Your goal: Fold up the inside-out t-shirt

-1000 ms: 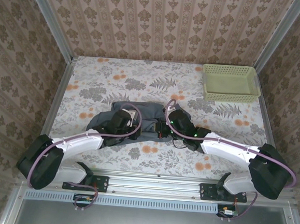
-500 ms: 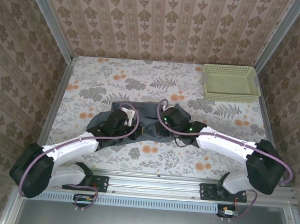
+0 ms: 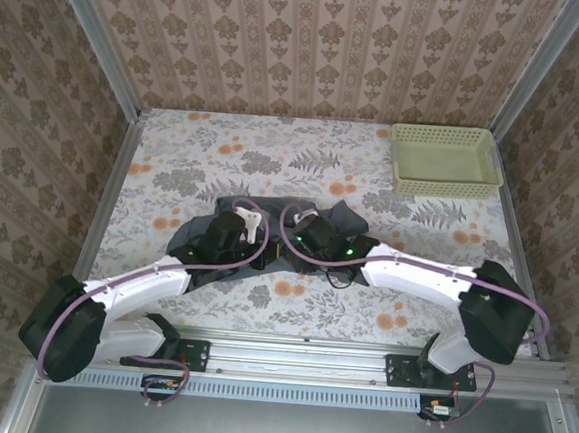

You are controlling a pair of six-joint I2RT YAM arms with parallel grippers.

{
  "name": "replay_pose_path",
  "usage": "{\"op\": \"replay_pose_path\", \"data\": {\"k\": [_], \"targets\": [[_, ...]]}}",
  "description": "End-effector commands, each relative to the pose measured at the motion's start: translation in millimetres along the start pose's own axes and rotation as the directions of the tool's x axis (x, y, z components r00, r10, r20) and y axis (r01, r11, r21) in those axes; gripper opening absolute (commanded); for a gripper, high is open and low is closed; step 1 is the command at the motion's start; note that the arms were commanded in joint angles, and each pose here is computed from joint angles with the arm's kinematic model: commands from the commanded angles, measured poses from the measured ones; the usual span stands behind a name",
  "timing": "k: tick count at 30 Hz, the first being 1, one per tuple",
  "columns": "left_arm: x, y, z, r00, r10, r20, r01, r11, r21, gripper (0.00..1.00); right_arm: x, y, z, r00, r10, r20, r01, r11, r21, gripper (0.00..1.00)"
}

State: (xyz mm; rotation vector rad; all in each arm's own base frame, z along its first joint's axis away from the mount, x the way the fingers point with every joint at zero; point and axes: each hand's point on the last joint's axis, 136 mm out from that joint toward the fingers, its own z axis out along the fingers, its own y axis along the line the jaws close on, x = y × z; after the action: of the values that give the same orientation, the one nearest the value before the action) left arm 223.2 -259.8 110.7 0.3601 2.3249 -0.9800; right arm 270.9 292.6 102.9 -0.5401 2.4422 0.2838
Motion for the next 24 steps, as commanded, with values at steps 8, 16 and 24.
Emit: {"op": "replay_pose_path", "data": {"k": [8, 16, 24], "targets": [[-1, -12, -7, 0.999, -0.001, 0.047, -0.003, 0.996, 0.084, 0.0, -10, -25, 24, 1.0, -0.016, -0.006, 0.016, 0.984, 0.175, 0.38], [-2, -18, -7, 0.998, -0.016, 0.066, 0.006, 0.988, 0.157, 0.0, -13, -21, 31, 0.996, 0.075, 0.038, -0.077, 0.996, 0.053, 0.52], [0, -4, -5, 0.997, -0.038, 0.064, 0.031, 0.995, 0.099, 0.0, -28, -30, 28, 0.982, 0.174, 0.073, -0.177, 0.984, 0.029, 0.04]]}}
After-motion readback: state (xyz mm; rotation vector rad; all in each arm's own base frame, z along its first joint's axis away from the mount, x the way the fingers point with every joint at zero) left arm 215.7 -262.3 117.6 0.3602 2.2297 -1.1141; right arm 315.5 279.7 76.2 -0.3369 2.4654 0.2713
